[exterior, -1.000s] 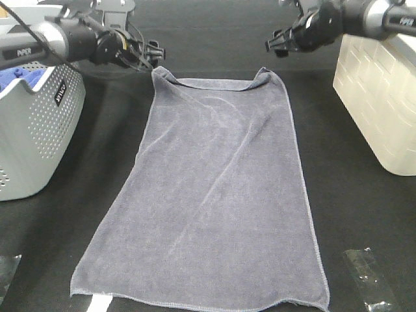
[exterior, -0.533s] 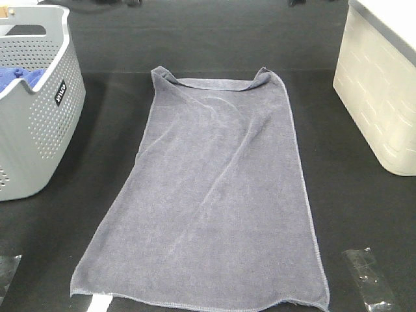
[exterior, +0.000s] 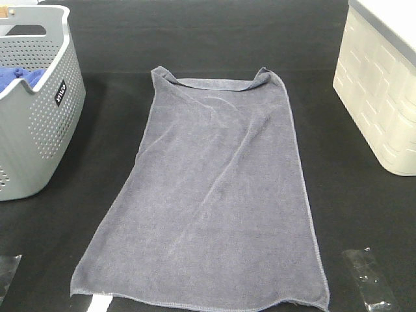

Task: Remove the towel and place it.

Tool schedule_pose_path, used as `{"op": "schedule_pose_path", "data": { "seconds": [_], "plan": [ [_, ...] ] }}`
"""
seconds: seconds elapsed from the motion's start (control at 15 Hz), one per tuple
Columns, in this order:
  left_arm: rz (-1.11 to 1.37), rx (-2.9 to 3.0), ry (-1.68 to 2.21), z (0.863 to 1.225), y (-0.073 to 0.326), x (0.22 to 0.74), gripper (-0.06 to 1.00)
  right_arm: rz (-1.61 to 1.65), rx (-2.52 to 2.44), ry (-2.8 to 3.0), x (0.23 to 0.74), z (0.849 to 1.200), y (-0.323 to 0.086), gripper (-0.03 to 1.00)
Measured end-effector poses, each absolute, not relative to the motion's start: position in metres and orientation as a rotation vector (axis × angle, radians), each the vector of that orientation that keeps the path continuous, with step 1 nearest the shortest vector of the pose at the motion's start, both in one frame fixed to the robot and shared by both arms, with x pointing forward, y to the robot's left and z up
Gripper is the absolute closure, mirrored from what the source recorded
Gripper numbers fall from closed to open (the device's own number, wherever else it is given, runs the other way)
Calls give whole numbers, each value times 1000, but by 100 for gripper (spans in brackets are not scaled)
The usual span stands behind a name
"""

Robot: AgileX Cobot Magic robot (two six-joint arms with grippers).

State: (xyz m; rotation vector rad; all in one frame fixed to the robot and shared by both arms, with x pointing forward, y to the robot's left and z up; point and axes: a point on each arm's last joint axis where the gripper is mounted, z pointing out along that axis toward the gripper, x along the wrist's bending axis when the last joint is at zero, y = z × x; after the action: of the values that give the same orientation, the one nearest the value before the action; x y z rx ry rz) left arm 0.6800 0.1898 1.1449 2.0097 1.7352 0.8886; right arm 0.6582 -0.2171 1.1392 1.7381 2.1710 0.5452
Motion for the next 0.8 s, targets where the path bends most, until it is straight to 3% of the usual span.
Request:
{"op": "schedule_pose_path", "data": {
  "seconds": [0.27, 0.53, 0.8],
  "plan": [
    [905, 1961, 1710, 1183, 198, 652, 14, 537, 1728, 2185, 634, 1153, -222, 21],
    [880, 1953, 1683, 1214, 216, 590, 14, 446, 1770, 2248, 569, 1149, -234, 21],
    [679, 2058, 1753, 1179, 238, 496, 14, 358, 1814, 2305, 468, 1128, -253, 21]
  ]
}}
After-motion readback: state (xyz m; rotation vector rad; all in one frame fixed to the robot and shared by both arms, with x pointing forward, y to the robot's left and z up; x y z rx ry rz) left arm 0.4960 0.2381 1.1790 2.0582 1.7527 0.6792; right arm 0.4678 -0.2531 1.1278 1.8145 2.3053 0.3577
